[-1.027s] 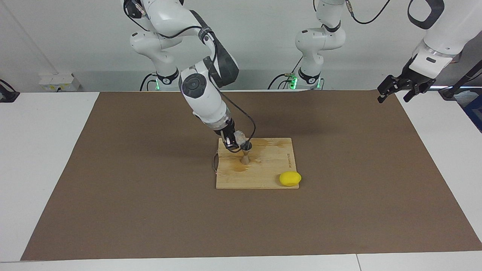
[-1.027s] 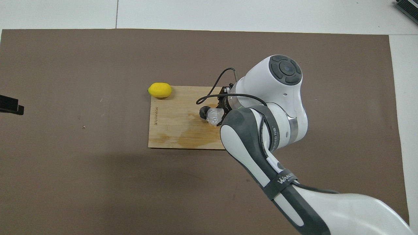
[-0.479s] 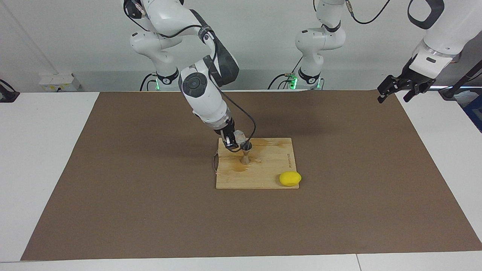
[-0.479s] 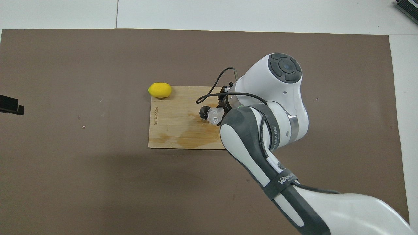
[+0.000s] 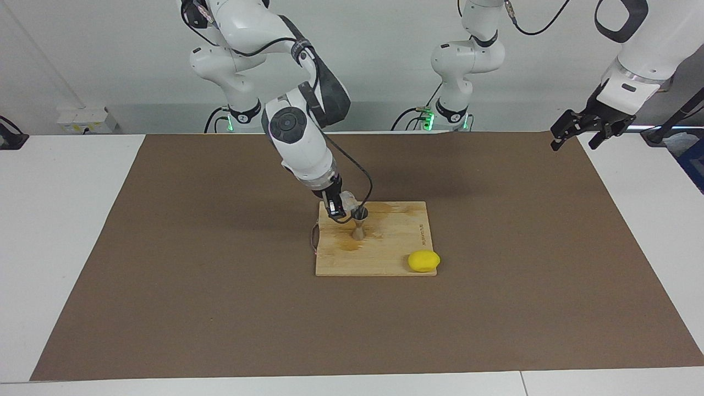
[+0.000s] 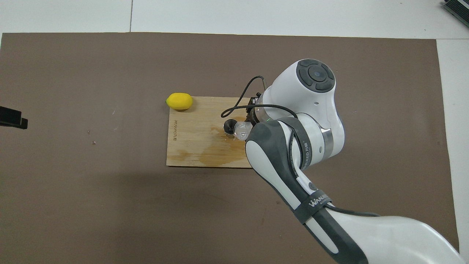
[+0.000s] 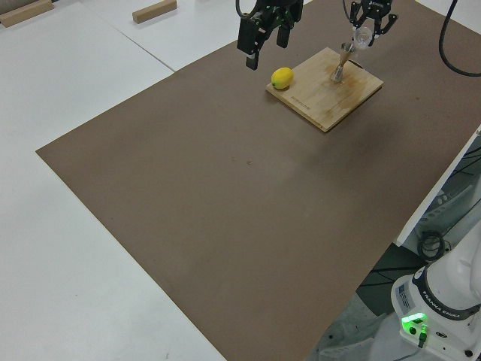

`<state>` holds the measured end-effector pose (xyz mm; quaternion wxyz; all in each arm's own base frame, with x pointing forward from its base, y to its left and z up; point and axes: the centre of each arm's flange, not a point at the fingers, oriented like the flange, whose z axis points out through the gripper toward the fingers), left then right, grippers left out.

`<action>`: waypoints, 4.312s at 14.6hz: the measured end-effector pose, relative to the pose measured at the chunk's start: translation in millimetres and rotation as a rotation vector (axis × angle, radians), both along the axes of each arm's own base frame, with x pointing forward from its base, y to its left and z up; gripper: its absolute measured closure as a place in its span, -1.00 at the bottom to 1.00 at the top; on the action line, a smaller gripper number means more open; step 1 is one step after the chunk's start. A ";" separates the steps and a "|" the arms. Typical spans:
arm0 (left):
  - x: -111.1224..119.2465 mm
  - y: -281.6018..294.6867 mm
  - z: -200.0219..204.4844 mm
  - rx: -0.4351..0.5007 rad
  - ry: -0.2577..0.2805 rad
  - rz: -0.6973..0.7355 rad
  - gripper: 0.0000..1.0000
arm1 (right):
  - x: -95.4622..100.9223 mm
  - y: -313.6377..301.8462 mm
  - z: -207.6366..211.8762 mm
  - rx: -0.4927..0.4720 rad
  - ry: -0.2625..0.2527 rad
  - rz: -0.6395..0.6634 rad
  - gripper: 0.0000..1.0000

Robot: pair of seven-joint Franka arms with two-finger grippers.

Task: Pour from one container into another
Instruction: 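Hold the glass cup tilted above the metal cup with the right gripper, then turn the glass cup upright and carry it back with the right gripper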

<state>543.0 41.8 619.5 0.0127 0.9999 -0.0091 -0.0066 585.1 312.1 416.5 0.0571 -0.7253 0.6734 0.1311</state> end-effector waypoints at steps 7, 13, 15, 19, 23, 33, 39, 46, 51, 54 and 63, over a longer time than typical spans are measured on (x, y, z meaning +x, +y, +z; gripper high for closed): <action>0.0 0.4 0.0 0.000 0.000 0.006 -1.00 | 6.0 5.5 15.5 0.001 -0.008 -0.019 -0.02; 0.1 -1.8 0.0 0.000 0.000 0.003 -1.00 | 4.7 13.7 9.2 -0.010 0.002 -0.028 -0.02; 0.1 -2.5 0.0 0.000 0.001 0.002 -1.00 | 5.2 12.8 9.2 -0.024 -0.004 -0.028 -0.02; 0.2 -3.9 0.0 0.000 0.001 0.011 -1.00 | 5.4 12.9 9.9 -0.024 -0.005 -0.032 -0.02; 0.3 -5.4 0.0 0.000 0.001 0.011 -1.00 | 6.3 11.3 10.1 -0.054 -0.012 -0.054 -0.02; 0.4 -6.6 0.0 0.000 0.001 0.010 -1.00 | 2.8 18.8 8.3 -0.057 -0.011 -0.044 -0.02; 0.4 -6.7 0.0 0.000 0.001 0.014 -1.00 | 4.0 17.5 7.8 -0.057 -0.011 -0.046 -0.02; 0.4 -6.8 0.0 0.000 0.001 0.014 -1.00 | 16.1 2.8 15.7 0.004 -0.010 -0.086 -0.02; 0.4 -6.8 0.0 0.000 0.001 0.015 -1.00 | 29.6 -16.8 29.9 0.188 0.002 -0.121 -0.02; 0.4 -6.8 0.0 0.000 0.001 0.016 -1.00 | 36.4 -43.4 30.5 0.293 -0.016 -0.112 -0.02; 0.4 -6.9 0.0 0.001 0.002 0.031 -1.00 | 51.5 -162.2 5.4 0.598 -0.114 -0.134 -0.02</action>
